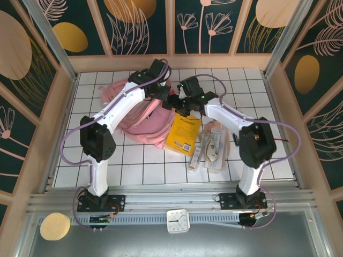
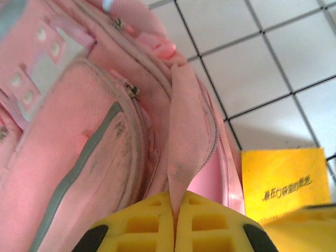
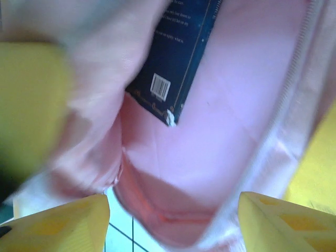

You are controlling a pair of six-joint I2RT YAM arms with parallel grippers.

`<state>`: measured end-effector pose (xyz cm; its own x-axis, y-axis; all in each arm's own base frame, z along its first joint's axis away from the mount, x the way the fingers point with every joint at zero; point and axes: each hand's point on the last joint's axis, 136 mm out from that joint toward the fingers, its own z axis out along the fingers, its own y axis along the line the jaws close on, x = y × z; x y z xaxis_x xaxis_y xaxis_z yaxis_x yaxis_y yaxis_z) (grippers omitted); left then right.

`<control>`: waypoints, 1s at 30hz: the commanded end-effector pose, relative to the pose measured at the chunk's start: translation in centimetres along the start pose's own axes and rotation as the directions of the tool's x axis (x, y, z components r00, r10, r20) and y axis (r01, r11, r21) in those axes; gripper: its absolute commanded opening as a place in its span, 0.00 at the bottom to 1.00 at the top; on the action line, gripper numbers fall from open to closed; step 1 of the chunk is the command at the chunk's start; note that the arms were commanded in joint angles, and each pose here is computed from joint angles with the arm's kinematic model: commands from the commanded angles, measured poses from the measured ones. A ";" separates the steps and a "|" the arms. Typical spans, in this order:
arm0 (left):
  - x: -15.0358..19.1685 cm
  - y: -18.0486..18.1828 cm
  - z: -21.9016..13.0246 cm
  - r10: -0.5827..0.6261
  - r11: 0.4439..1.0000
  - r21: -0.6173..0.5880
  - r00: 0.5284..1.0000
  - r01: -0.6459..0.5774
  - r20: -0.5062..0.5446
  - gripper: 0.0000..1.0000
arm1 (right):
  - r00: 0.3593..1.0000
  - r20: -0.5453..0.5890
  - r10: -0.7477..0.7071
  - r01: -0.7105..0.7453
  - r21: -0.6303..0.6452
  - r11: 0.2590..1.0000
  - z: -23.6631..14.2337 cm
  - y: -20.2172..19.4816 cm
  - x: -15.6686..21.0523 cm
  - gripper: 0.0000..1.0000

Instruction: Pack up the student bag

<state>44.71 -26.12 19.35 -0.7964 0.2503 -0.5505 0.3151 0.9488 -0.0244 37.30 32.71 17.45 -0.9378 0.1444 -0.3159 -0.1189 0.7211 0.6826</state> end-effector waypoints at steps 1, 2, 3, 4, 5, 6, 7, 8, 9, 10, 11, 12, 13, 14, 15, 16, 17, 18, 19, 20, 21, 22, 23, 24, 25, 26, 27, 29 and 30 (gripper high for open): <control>0.5 2.7 0.3 -0.061 0.996 -0.061 0.998 0.062 0.011 0.01 | 1.000 0.023 -0.004 0.004 0.005 1.000 -2.7 -1.1 0.5 0.66; 0.8 2.9 0.3 -0.064 0.996 -0.063 0.998 0.064 0.005 0.02 | 0.999 0.035 0.041 -0.042 0.051 0.998 -3.7 -3.4 0.1 0.66; 1.1 3.0 0.4 -0.065 0.996 -0.062 0.998 0.065 -0.001 0.02 | 0.997 0.023 0.070 -0.072 0.087 0.994 -4.2 -4.9 0.6 0.66; 1.4 2.9 0.5 -0.065 0.996 -0.055 0.998 0.065 -0.010 0.03 | 0.995 0.000 0.100 -0.100 0.115 0.988 -4.4 -6.3 1.1 0.66; 1.7 2.5 0.6 -0.064 0.998 -0.030 0.998 0.064 -0.018 0.06 | 0.990 -0.030 0.135 -0.129 0.143 0.981 -4.7 -7.6 1.8 0.66; 1.9 1.7 0.6 -0.066 0.998 0.013 0.998 0.066 -0.025 0.18 | 0.985 -0.058 0.160 -0.149 0.163 0.975 -4.8 -8.7 2.3 0.66; 2.0 1.1 0.5 -0.071 0.996 0.051 0.997 0.073 -0.028 0.31 | 0.982 -0.078 0.173 -0.158 0.176 0.972 -4.9 -9.4 2.9 0.66; 1.9 0.2 0.2 -0.084 0.992 0.097 0.996 0.085 -0.022 0.44 | 0.979 -0.096 0.181 -0.161 0.183 0.970 -4.9 -10.0 3.4 0.66; 1.8 -0.5 0.0 -0.094 0.986 0.135 0.995 0.095 -0.012 0.59 | 0.974 -0.117 0.195 -0.170 0.190 0.967 -4.8 -10.6 4.0 0.66; 1.6 -1.1 -0.4 -0.110 0.980 0.165 0.994 0.109 -0.003 0.63 | 0.970 -0.133 0.205 -0.178 0.190 0.965 -4.6 -11.0 4.3 0.66; 1.5 -2.0 -0.6 -0.122 0.971 0.207 0.992 0.119 0.003 0.63 | 0.965 -0.151 0.213 -0.184 0.187 0.965 -4.3 -11.3 4.7 0.66; 1.3 -2.9 -0.8 -0.130 0.960 0.249 0.992 0.126 0.001 0.63 | 0.959 -0.170 0.225 -0.192 0.189 0.963 -3.8 -11.8 5.0 0.66; 1.4 -3.6 -0.8 -0.134 0.952 0.276 0.991 0.130 -0.005 0.64 | 0.955 -0.182 0.233 -0.198 0.194 0.961 -3.4 -12.2 5.3 0.66; 1.4 -4.3 -0.7 -0.134 0.945 0.299 0.991 0.132 -0.014 0.65 | 0.950 -0.196 0.244 -0.203 0.206 0.957 -3.0 -12.7 5.6 0.66; 1.7 -5.2 -0.5 -0.130 0.935 0.329 0.991 0.133 -0.032 0.65 | 0.945 -0.208 0.251 -0.206 0.218 0.954 -2.5 -13.2 5.8 0.66; 1.9 -6.0 -0.2 -0.129 0.925 0.354 0.991 0.137 -0.045 0.65 | 0.941 -0.216 0.259 -0.208 0.232 0.950 -2.2 -13.7 6.0 0.66; 2.3 -6.7 0.2 -0.129 0.915 0.377 0.990 0.144 -0.064 0.65 | 0.938 -0.222 0.266 -0.210 0.246 0.946 -1.9 -14.2 6.1 0.66; 2.7 -7.4 0.5 -0.128 0.904 0.399 0.988 0.151 -0.083 0.63 | 0.935 -0.225 0.273 -0.212 0.261 0.942 -1.7 -14.8 6.2 0.66; 3.3 -8.1 1.0 -0.129 0.891 0.423 0.986 0.163 -0.107 0.60 | 0.931 -0.231 0.282 -0.215 0.276 0.937 -1.6 -15.3 6.5 0.66; 4.0 -8.7 1.5 -0.128 0.879 0.442 0.982 0.176 -0.136 0.57 | 0.923 -0.240 0.300 -0.224 0.297 0.928 -1.5 -16.1 6.8 0.66; 4.5 -9.1 1.9 -0.122 0.870 0.457 0.980 0.182 -0.159 0.55 | 0.917 -0.248 0.312 -0.228 0.315 0.921 -1.5 -16.7 7.2 0.66; 5.2 -9.4 2.4 -0.116 0.865 0.464 0.976 0.190 -0.183 0.55 | 0.912 -0.256 0.322 -0.227 0.339 0.913 -1.6 -17.4 7.7 0.65; 6.0 -9.6 2.9 -0.111 0.867 0.459 0.973 0.195 -0.205 0.55 | 0.908 -0.262 0.328 -0.224 0.357 0.907 -1.8 -17.9 8.1 0.66; 6.5 -9.5 3.3 -0.111 0.867 0.455 0.969 0.202 -0.220 0.55 | 0.905 -0.269 0.330 -0.219 0.371 0.903 -1.9 -18.2 8.5 0.65; 7.0 -9.5 3.7 -0.108 0.868 0.452 0.966 0.207 -0.235 0.55 | 0.902 -0.275 0.334 -0.214 0.388 0.896 -2.0 -18.6 8.8 0.66; 7.5 -9.4 4.0 -0.106 0.870 0.446 0.963 0.211 -0.249 0.55 | 0.899 -0.280 0.336 -0.209 0.399 0.893 -2.1 -18.8 9.1 0.66; 8.1 -9.4 4.4 -0.102 0.872 0.441 0.959 0.214 -0.264 0.55 | 0.897 -0.284 0.338 -0.209 0.401 0.892 -2.2 -19.0 9.3 0.66; 9.5 -9.3 5.3 -0.093 0.875 0.430 0.949 0.223 -0.302 0.54 | 0.894 -0.295 0.337 -0.211 0.387 0.898 -1.9 -19.0 9.6 0.66; 10.1 -9.1 5.7 -0.092 0.879 0.420 0.944 0.227 -0.317 0.54 | 0.893 -0.302 0.335 -0.211 0.377 0.902 -1.7 -18.9 9.6 0.66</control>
<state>37.69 -33.43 11.11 -0.9254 0.2052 -0.3186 0.3429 0.8113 -0.4736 31.50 20.07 3.98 -0.9779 0.1871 0.0932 0.2088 0.8573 0.4705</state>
